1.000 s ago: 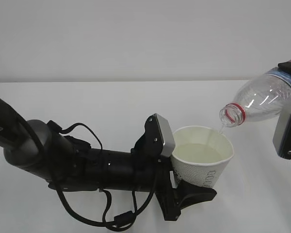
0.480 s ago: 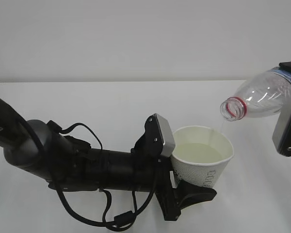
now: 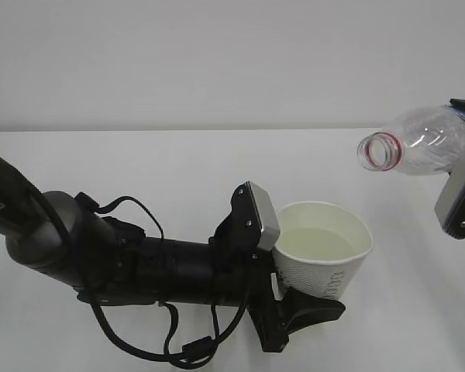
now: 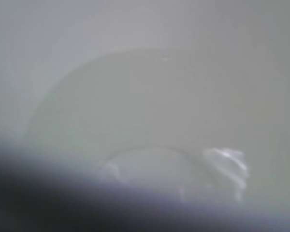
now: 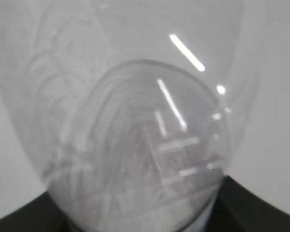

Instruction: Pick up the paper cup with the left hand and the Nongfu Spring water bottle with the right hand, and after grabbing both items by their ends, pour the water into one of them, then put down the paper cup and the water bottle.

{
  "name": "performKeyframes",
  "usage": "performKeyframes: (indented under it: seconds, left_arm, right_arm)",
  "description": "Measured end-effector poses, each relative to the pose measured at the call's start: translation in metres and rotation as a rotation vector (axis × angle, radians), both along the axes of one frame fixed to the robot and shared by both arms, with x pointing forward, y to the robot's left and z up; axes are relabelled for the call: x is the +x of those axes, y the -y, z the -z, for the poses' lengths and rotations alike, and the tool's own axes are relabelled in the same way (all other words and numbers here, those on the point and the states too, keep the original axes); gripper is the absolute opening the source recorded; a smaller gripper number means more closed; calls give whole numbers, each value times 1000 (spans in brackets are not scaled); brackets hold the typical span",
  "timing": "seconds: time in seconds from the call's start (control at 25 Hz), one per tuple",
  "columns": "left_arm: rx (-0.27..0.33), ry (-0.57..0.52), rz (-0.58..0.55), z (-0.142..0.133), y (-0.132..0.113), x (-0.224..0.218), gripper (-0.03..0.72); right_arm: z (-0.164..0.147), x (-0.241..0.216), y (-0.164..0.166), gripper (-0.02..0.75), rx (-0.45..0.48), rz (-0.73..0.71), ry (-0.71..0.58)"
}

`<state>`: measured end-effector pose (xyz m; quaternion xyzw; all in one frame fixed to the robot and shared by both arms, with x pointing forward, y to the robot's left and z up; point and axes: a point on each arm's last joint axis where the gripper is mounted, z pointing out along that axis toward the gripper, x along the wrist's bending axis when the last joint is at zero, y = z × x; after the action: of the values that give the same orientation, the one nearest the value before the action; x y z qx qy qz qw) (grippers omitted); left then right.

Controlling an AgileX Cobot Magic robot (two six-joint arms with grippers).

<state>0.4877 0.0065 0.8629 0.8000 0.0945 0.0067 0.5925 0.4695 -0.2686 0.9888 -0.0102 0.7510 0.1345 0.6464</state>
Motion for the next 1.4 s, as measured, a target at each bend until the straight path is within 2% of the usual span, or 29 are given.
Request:
performKeyframes:
  seconds: [0.36, 0.52, 0.76, 1.08, 1.32, 1.4]
  left_arm:
    - [1, 0, -1, 0, 0, 0, 510]
    - [1, 0, -1, 0, 0, 0, 510]
    - [1, -1, -2, 0, 0, 0, 510]
    - [0, -1, -4, 0, 0, 0, 510]
    - [0, -1, -4, 0, 0, 0, 510]
    - [0, -1, -4, 0, 0, 0, 510]
  right_arm:
    - [0, 0, 0, 404, 64, 9, -14]
    - [-2, 0, 0, 404, 154, 14, -7]
    - [-7, 0, -1, 404, 440, 35, -25]
    - [-7, 1, 0, 404, 718, 66, -81]
    - [-8, 2, 6, 404, 1050, 151, -118]
    - [-8, 2, 7, 404, 1124, 171, -122]
